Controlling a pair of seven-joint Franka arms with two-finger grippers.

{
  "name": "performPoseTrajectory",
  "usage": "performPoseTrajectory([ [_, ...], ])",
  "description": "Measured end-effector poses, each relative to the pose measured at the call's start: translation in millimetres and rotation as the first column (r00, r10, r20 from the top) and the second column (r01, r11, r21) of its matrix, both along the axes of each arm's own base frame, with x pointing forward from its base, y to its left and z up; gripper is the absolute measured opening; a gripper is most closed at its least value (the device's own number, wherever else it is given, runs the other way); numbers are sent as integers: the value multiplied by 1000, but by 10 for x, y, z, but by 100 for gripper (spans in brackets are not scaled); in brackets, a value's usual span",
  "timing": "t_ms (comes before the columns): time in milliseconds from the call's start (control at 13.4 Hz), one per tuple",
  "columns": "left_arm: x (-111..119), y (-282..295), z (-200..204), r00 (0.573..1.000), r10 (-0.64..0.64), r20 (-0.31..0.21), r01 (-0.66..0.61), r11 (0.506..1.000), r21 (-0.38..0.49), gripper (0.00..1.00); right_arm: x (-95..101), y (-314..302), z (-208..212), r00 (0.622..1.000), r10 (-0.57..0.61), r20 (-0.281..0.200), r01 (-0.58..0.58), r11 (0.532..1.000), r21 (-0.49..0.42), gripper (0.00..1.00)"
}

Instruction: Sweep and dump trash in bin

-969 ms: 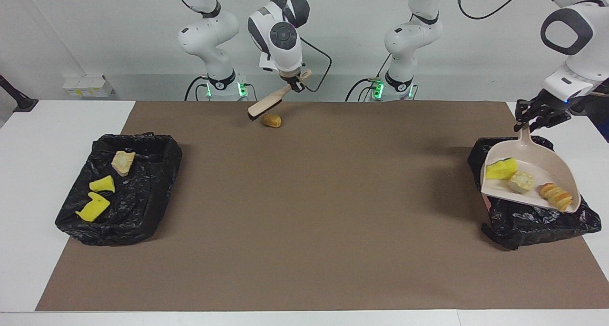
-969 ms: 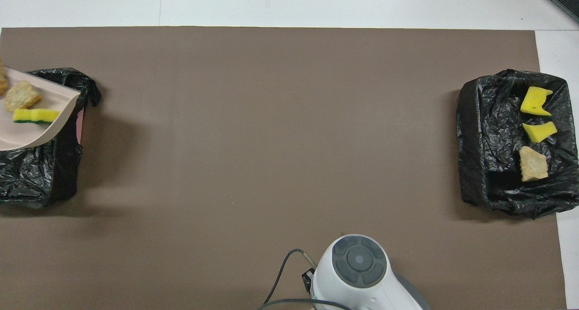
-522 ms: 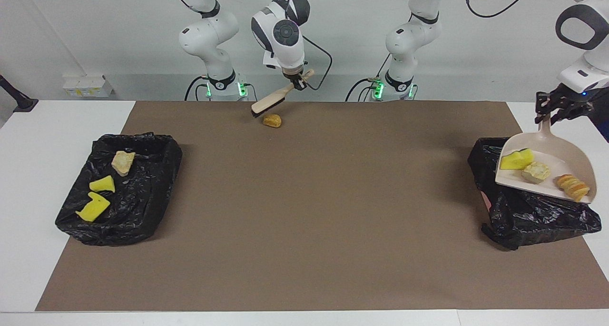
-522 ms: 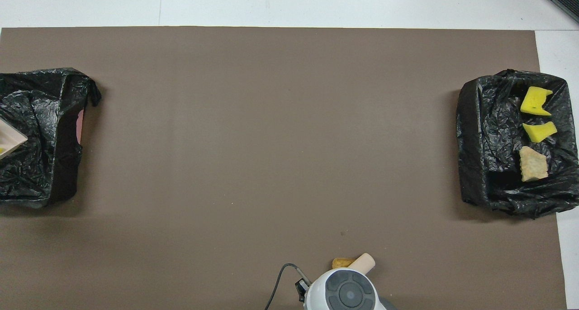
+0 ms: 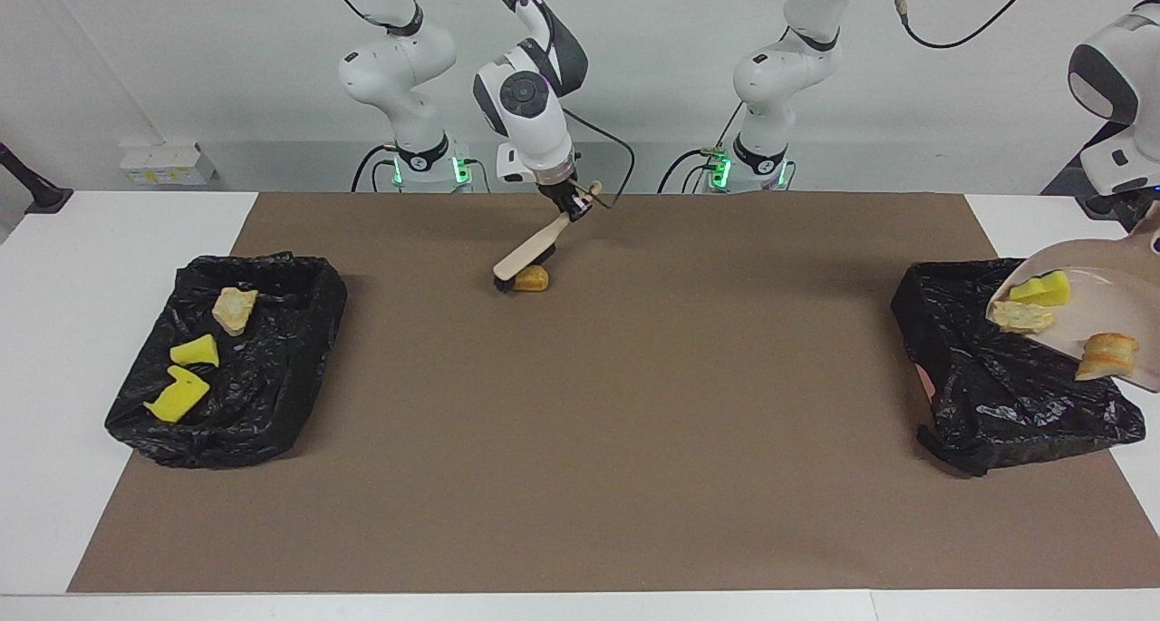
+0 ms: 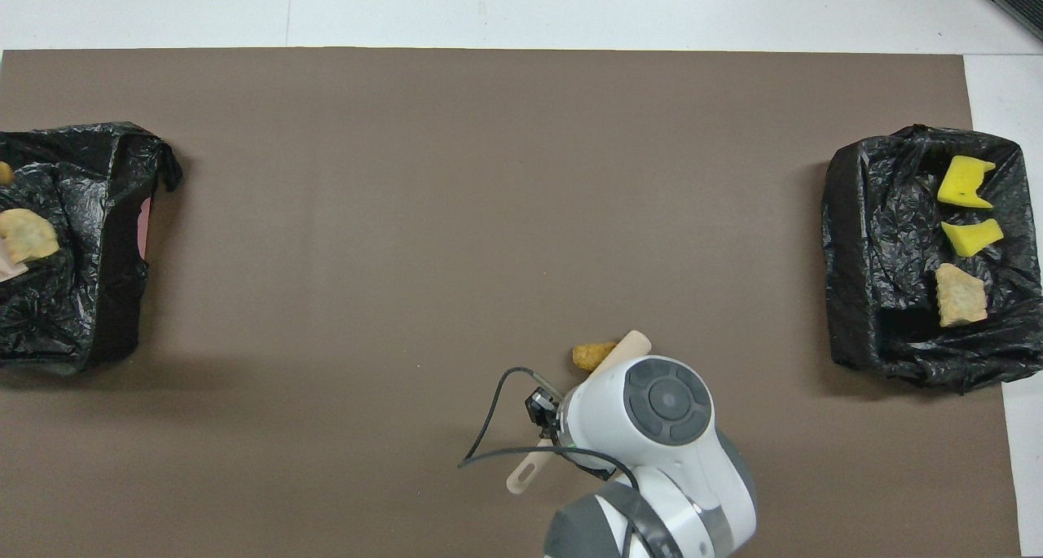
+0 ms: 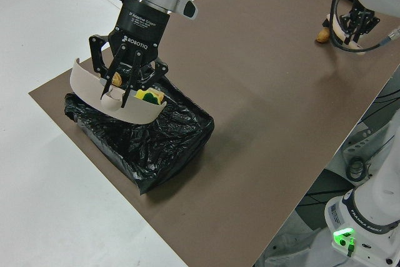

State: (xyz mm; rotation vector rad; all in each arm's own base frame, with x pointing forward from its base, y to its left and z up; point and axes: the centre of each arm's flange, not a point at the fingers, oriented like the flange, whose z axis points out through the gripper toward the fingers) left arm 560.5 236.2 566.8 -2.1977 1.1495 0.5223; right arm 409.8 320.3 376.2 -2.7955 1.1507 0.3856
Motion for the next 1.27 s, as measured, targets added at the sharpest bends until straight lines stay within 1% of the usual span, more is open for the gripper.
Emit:
performPoseTrajectory([
  [149,20,-36,10,1000,-19,-18,20,999,41,31,325,1,112,998,67,8,-66,997,-30,26],
  [298,46,-60,50,998,-47,-43,52,993,110,31,556,-246,300,991,132,0,-132,991,-32,26],
  [373,92,-149,82,995,-76,-59,84,984,157,31,633,-408,383,986,165,-4,-165,986,-29,26],
  [447,162,-314,89,991,-111,-70,122,976,182,31,683,-541,431,980,199,-3,-199,979,-38,26],
  [522,250,-545,73,986,-150,-77,163,967,194,31,716,-645,453,973,232,0,-231,971,-52,26],
  [596,305,-712,47,984,-166,-69,177,964,199,31,731,-704,448,963,268,-1,-268,961,-62,26],
  [671,336,-833,-3,985,-164,-52,172,965,201,31,732,-765,430,945,325,-13,-326,943,-62,26],
  [745,336,-897,-74,987,-153,-49,159,966,203,31,736,-842,412,923,384,-28,-385,921,-58,26],
  [894,310,-907,-145,991,-119,-54,128,967,220,31,766,-1036,372,865,499,-50,-501,863,-56,26],
  [1043,277,-923,-141,997,-66,-37,73,967,243,31,804,-1237,311,810,584,-57,-586,810,-35,26],
  [1118,267,-943,-125,998,-51,-40,60,960,274,31,818,-1329,290,778,626,-58,-628,778,-16,26],
  [1267,285,-971,-34,997,-64,-51,78,926,370,31,835,-1430,274,720,692,-50,-693,721,16,26],
])
